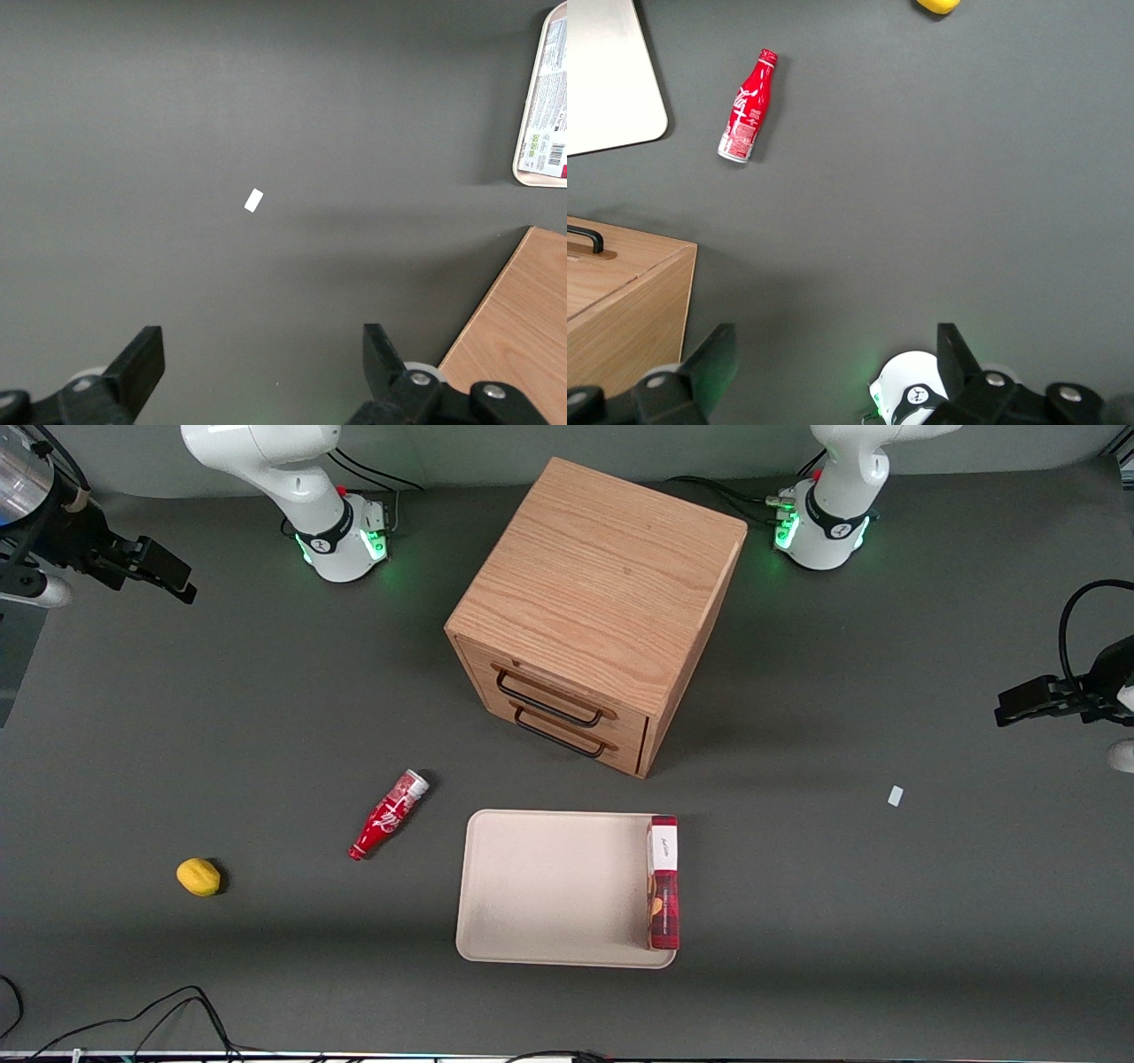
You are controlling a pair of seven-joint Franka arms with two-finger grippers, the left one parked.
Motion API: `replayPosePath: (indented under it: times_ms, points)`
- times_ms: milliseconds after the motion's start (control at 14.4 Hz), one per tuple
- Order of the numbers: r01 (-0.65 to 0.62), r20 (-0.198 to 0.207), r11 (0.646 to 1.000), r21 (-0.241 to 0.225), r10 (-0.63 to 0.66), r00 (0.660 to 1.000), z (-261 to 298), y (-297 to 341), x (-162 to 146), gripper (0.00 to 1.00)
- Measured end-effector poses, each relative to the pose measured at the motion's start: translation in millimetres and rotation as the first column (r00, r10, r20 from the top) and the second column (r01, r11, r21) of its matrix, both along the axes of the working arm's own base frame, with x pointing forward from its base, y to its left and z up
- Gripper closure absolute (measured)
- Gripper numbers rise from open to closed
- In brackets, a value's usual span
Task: Place coke bottle on tray
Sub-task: 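Move the right gripper down over the red Coca-Cola bottle lying on the table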
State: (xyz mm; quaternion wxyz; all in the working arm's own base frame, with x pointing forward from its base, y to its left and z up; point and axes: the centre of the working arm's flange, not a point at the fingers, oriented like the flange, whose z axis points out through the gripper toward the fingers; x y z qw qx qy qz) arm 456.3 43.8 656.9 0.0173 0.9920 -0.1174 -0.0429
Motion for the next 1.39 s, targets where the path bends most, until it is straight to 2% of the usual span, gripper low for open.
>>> replayPosePath:
  times_ms: [557, 835, 1113, 1391]
  points:
    - [0.003, -0.026, 1.0, -0.002, -0.003, 1.0, -9.7, -0.7, 5.8, 0.0]
    - [-0.015, -0.036, 1.0, 0.007, 0.015, 0.999, -18.8, 29.2, 28.4, 0.0]
    - [0.134, -0.08, 0.991, 0.02, -0.132, 0.988, -63.0, 82.0, 78.7, 0.0]
    - [0.32, -0.124, 0.947, -0.021, -0.32, 0.939, -166.8, 128.1, 124.6, 0.0]
